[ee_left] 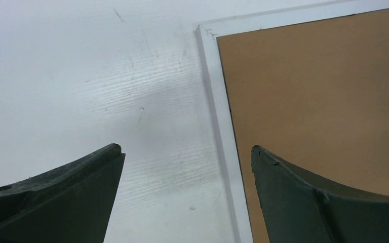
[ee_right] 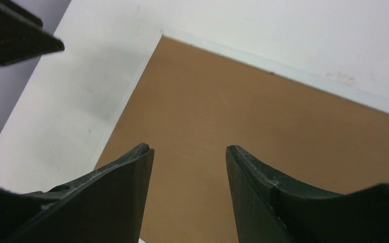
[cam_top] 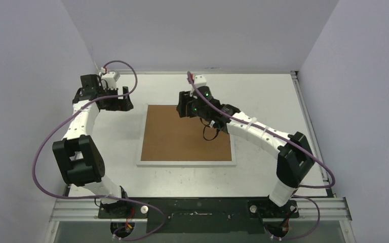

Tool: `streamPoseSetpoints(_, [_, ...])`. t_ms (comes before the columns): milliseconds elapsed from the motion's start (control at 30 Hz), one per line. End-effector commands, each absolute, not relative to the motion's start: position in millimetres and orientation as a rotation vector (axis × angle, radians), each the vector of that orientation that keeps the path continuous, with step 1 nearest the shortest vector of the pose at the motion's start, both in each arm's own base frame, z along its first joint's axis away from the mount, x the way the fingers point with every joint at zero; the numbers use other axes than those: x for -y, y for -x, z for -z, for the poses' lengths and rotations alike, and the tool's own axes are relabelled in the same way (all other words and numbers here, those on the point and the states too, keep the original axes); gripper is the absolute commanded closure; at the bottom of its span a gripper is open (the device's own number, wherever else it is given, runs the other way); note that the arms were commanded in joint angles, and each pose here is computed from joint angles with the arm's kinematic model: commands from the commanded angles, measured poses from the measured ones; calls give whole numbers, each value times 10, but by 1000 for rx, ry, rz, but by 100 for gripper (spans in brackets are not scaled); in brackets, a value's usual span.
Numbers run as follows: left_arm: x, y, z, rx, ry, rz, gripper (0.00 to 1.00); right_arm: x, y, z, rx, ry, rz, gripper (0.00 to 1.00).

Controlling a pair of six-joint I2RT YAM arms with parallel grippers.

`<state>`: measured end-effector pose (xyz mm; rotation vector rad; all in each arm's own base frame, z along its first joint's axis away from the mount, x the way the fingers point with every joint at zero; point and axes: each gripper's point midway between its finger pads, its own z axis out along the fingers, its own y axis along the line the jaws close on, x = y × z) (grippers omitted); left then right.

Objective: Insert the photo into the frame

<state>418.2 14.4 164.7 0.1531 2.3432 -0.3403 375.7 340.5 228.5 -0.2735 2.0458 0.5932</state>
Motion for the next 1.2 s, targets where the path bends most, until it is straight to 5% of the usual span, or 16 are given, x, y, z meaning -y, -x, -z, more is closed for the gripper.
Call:
streamPoseSetpoints(0, [-226, -4293, -1581, -2300, -210, 336, 4, -3674, -3624, -1921, -2113, 319, -604, 45])
streamPoseSetpoints(100, [-316, -4315, -1278, -2358, -171, 366, 4, -4175, -3351, -1846, -2112, 485, -636, 49])
streamPoseSetpoints(333, [-206, -4080, -736, -2469, -92, 512, 4, -5080, -2774, -1567, -2089, 765, -769, 80])
streamPoseSetpoints(633, [119, -3739, -365, -2547, -29, 774, 26, -5513, -2518, -1253, -2108, 825, -796, 84])
streamPoseSetpoints(1000, [162, -3694, -185, -2552, 69, 849, 29, -5506, -2550, -760, -2223, 760, -802, 91])
streamPoseSetpoints(1167, [191, -3673, -124, -2560, 62, 876, 39, -5463, -2554, -614, -2259, 751, -819, 93])
